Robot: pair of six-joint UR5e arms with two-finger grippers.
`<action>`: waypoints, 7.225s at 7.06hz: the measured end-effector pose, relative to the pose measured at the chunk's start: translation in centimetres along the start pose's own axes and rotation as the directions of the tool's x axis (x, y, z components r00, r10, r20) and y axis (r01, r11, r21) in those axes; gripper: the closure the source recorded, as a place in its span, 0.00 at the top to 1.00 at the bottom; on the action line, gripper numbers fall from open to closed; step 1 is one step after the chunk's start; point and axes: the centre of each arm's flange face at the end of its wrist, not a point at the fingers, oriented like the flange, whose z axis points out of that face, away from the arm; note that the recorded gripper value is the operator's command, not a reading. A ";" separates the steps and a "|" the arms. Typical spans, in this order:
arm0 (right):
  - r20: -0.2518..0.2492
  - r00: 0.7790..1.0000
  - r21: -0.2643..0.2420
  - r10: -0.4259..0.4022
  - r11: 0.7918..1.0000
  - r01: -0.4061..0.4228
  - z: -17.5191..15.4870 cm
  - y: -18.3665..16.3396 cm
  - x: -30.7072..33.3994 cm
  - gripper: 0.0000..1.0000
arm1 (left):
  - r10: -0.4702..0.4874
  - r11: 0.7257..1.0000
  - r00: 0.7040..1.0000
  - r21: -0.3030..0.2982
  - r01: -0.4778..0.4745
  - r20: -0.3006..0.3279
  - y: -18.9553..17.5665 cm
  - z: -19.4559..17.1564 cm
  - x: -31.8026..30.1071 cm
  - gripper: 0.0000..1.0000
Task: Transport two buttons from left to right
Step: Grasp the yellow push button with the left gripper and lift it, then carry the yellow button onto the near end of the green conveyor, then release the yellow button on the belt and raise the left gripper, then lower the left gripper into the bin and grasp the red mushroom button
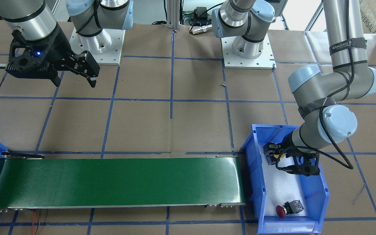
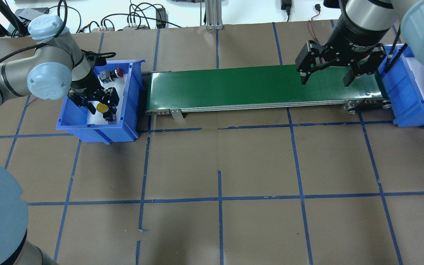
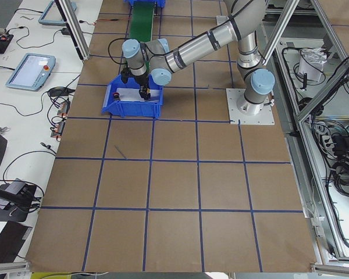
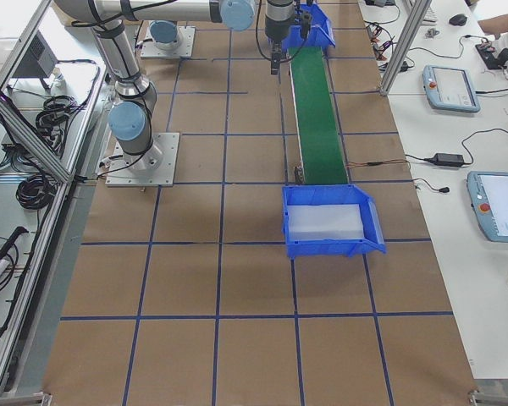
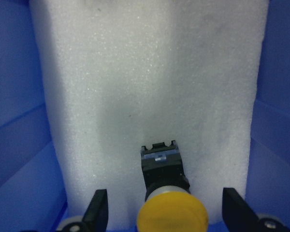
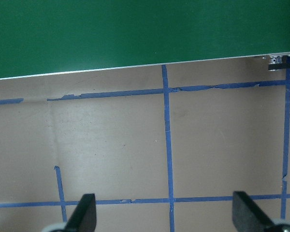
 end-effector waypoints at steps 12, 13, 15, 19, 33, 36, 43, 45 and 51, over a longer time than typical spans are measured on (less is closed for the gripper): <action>-0.002 1.000 0.002 0.003 1.000 -0.003 -0.2 -0.5 0.2 1.00 | 0.030 0.986 0.999 0.162 -0.034 0.028 -2.9 -8.7 22.9 0.22; -0.002 1.000 0.003 0.004 1.000 -0.004 -0.2 -0.5 0.3 1.00 | 0.038 0.986 0.999 0.162 -0.042 0.030 -3.8 -7.2 23.8 0.22; -0.003 1.000 -0.003 0.006 1.000 -0.006 -0.2 -0.4 0.4 1.00 | 0.053 0.990 0.998 0.129 -0.057 0.034 -4.9 -4.2 24.4 0.95; -0.012 1.000 -0.014 -0.004 1.000 0.004 -0.2 0.0 -0.1 1.00 | 0.093 0.985 0.995 0.143 -0.098 0.037 -4.3 -5.8 24.5 1.00; 0.000 1.000 -0.035 -0.009 0.999 0.009 -0.5 0.5 -1.5 1.00 | 0.930 0.287 0.276 -0.011 -0.958 0.241 -10.4 -1.9 -1.2 0.99; 0.001 1.000 -0.035 -0.003 0.999 0.003 -0.5 0.7 -1.6 1.00 | 0.927 0.287 0.274 -0.014 -0.958 0.254 -11.4 0.5 -1.8 1.00; -0.001 1.000 -0.034 -0.011 0.999 0.011 -0.4 0.7 -1.6 1.00 | 0.929 0.290 0.279 -0.010 -0.957 0.242 -11.7 1.8 -1.8 1.00; -0.003 1.000 -0.034 -0.010 0.999 0.010 -0.4 0.7 -1.6 1.00 | 0.926 0.287 0.275 -0.010 -0.958 0.259 -12.4 2.3 -2.1 1.00; -0.003 1.000 -0.036 -0.014 0.999 0.014 -0.3 0.7 -1.6 1.00 | 0.927 0.290 0.280 -0.004 -0.957 0.252 -11.4 2.6 -1.2 0.98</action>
